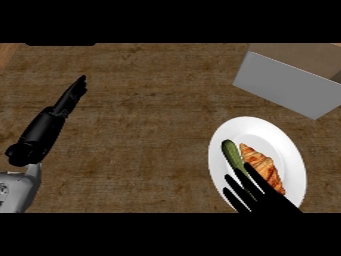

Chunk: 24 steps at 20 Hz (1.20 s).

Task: Pick the croissant from the plate and place it in the cardboard box

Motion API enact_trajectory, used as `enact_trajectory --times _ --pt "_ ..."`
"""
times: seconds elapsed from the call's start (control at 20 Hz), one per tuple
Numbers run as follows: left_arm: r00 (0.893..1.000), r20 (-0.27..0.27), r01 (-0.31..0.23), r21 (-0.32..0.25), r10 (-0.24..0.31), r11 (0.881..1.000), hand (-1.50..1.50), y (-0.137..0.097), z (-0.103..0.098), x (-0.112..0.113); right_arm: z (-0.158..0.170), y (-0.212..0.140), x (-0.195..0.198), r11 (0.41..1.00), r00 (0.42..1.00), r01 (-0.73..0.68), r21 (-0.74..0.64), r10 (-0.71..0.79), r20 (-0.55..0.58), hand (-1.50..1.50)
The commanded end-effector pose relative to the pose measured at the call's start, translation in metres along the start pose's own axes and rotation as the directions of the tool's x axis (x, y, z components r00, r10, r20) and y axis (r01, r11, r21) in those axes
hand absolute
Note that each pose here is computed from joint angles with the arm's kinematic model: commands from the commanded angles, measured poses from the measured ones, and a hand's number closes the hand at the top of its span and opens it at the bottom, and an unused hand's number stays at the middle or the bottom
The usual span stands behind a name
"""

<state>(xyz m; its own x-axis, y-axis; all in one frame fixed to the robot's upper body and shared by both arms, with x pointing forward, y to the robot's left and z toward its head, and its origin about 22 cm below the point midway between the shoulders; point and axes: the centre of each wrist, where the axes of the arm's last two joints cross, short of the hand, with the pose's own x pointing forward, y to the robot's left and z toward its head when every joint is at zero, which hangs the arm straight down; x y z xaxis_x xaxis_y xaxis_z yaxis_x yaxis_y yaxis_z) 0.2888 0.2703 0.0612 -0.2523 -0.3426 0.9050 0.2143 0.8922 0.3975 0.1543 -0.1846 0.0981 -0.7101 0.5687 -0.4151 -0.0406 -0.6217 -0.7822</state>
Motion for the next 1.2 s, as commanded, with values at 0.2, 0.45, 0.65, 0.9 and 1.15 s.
enact_trajectory --times 0.2,0.45,0.65,0.9,1.15 --pt "1.000 0.017 -0.001 0.001 0.001 1.000 0.00 0.001 0.002 -0.007 -0.034 0.011 0.001 1.000 0.999 -0.030 -0.004 0.030 -0.016 -1.50" --pt "1.000 0.005 0.014 0.003 -0.014 1.000 0.00 0.011 0.000 0.001 -0.043 0.022 -0.010 0.998 0.996 -0.065 0.021 0.067 -0.063 -1.50" --pt "1.000 -0.004 -0.002 -0.020 0.002 1.000 0.00 0.014 0.006 0.006 -0.058 0.029 -0.019 0.998 0.996 -0.049 0.025 0.051 -0.077 -1.50" --pt "1.000 0.006 -0.006 0.007 0.006 1.000 0.00 0.002 0.001 0.009 -0.052 0.046 -0.016 0.999 0.999 -0.027 0.031 0.029 -0.040 -1.50" --pt "1.000 -0.002 -0.003 0.012 0.003 1.000 0.00 0.012 0.000 0.004 -0.055 0.051 0.000 0.998 0.998 -0.043 0.044 0.045 -0.038 -1.50"
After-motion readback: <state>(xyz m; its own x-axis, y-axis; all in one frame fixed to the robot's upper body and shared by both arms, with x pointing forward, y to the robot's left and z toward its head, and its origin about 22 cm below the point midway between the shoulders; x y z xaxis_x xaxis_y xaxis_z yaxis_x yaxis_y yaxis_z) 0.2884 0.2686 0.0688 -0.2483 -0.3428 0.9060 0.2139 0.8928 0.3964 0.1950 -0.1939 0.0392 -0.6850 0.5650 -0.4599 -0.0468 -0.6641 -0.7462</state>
